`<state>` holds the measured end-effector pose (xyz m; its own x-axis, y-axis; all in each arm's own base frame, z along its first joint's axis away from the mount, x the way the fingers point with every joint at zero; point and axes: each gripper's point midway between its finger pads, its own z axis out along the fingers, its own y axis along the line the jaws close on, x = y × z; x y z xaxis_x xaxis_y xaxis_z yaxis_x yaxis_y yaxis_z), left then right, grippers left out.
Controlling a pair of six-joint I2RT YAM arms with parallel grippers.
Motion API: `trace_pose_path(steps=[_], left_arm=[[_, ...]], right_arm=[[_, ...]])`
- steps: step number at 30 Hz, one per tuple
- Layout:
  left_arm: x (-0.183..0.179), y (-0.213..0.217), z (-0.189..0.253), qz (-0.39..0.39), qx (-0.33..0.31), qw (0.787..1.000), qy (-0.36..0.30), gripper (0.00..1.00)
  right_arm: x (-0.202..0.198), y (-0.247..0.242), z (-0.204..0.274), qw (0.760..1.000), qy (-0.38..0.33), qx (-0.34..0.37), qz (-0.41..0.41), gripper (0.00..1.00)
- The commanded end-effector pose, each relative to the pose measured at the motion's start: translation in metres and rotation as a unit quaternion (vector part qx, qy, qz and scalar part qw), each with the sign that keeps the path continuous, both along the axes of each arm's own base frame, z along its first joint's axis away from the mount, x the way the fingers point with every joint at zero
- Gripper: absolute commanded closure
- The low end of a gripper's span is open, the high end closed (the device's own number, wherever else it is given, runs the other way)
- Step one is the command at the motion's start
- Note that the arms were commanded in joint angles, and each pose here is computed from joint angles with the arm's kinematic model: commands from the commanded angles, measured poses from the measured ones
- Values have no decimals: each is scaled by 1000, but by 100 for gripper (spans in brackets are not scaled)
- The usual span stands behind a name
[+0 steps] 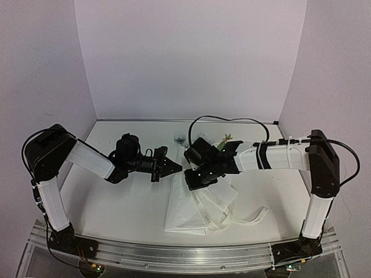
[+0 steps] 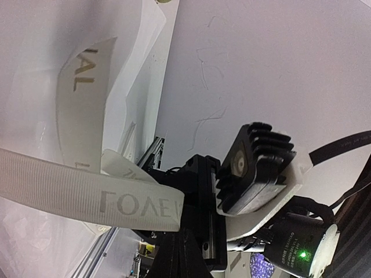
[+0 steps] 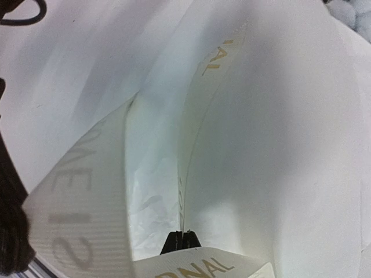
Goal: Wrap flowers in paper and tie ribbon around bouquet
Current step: Cross the ribbon over the folded bouquet.
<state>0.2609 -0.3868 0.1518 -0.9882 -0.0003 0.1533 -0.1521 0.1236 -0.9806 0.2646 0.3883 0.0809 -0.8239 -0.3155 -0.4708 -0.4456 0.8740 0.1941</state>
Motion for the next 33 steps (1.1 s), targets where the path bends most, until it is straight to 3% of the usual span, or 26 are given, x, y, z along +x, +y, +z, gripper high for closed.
trace_pose_path(steps=[1, 13, 25, 29, 33], left_arm=[[2, -1, 6, -6, -15, 1000, -10, 100], [10, 18, -53, 42, 89, 995, 31, 100], [23, 24, -59, 57, 169, 984, -12, 100], [24, 31, -57, 58, 201, 977, -39, 90], [27, 39, -41, 63, 224, 969, -81, 71]], right_arm=[[27, -4, 10, 997, -65, -20, -30, 100], [28, -2, 16, 997, -80, -8, -18, 96], [8, -12, 34, 998, -60, 21, -3, 66], [1, -20, 46, 998, -54, 20, -2, 58], [-6, -32, 56, 999, -49, 17, -8, 53]])
